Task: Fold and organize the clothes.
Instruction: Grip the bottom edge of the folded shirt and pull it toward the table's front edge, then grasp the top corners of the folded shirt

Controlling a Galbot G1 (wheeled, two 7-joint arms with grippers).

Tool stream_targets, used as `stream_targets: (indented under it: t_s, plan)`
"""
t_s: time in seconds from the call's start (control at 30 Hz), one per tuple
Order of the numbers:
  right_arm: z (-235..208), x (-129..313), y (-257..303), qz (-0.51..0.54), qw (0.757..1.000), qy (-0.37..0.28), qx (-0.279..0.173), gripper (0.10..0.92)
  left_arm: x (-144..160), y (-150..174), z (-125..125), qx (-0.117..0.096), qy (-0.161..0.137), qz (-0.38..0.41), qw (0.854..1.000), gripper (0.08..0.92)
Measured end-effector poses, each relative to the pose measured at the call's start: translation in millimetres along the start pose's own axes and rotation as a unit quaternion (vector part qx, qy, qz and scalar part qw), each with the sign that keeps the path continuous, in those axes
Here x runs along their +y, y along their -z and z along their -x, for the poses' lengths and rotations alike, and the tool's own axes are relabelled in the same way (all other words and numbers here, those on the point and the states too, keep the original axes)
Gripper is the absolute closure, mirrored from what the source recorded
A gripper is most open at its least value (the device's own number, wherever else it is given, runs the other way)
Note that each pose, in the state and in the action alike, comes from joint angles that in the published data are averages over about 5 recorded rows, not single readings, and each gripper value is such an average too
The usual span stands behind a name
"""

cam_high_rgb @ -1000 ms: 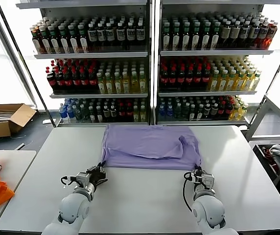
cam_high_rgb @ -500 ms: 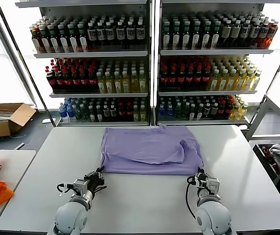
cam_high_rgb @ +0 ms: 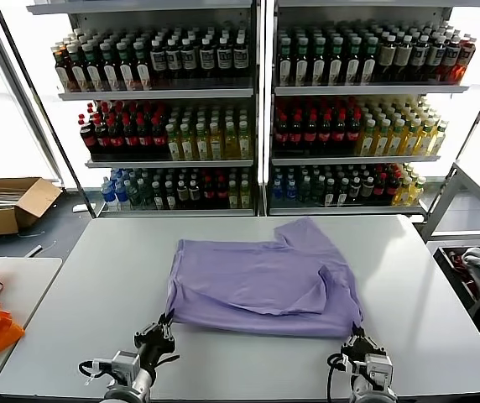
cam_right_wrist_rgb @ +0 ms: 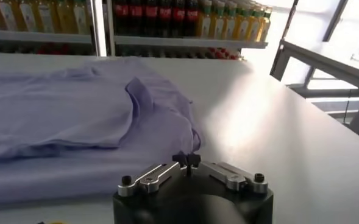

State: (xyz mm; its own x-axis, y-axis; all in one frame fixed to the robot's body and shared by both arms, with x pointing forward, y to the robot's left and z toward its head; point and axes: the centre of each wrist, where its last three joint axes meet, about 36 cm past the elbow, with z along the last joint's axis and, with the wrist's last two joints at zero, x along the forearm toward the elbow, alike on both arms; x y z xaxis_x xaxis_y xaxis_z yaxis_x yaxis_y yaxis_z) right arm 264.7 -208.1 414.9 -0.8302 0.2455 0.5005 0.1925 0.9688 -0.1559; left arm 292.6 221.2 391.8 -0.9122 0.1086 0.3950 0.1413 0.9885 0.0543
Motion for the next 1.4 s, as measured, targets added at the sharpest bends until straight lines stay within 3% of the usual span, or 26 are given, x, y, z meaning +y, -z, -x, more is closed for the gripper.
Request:
stream_targets:
  t_s: [0.5,0.67,0.8,1.13,1.27,1.4]
  plan:
    - [-23.4,-10.5,-7.0,-0.020,1.000,-0.014,0.018,0.892,-14.8,-13.4,-55.7,0.027,-0.001,0.008,1.000,0.910]
    - [-29.2,-13.3,-4.7,-0.021,0.999,-0.013,0.021,0.765,-19.8,-15.1,-64.6,0.033,-0.003,0.008,0.999,0.890]
    - [-34.6,-16.6,3.0,-0.014,1.000,-0.011,0.015,0.653,-24.7,-11.9,-71.5,0.031,-0.008,0.004,0.999,0.793]
    - [-27.9,-35.6,41.1,0.023,0.998,0.009,-0.053,0.367,-20.8,19.5,-78.1,-0.026,-0.007,-0.011,1.000,0.490]
    - [-4.3,-45.1,56.9,0.015,0.995,0.039,-0.094,0.253,-8.2,32.5,-68.3,-0.055,-0.014,-0.004,0.998,0.369]
    - [26.3,-53.4,74.6,-0.022,0.988,0.085,-0.125,0.204,6.2,43.4,-50.8,-0.076,-0.039,0.016,0.996,0.256]
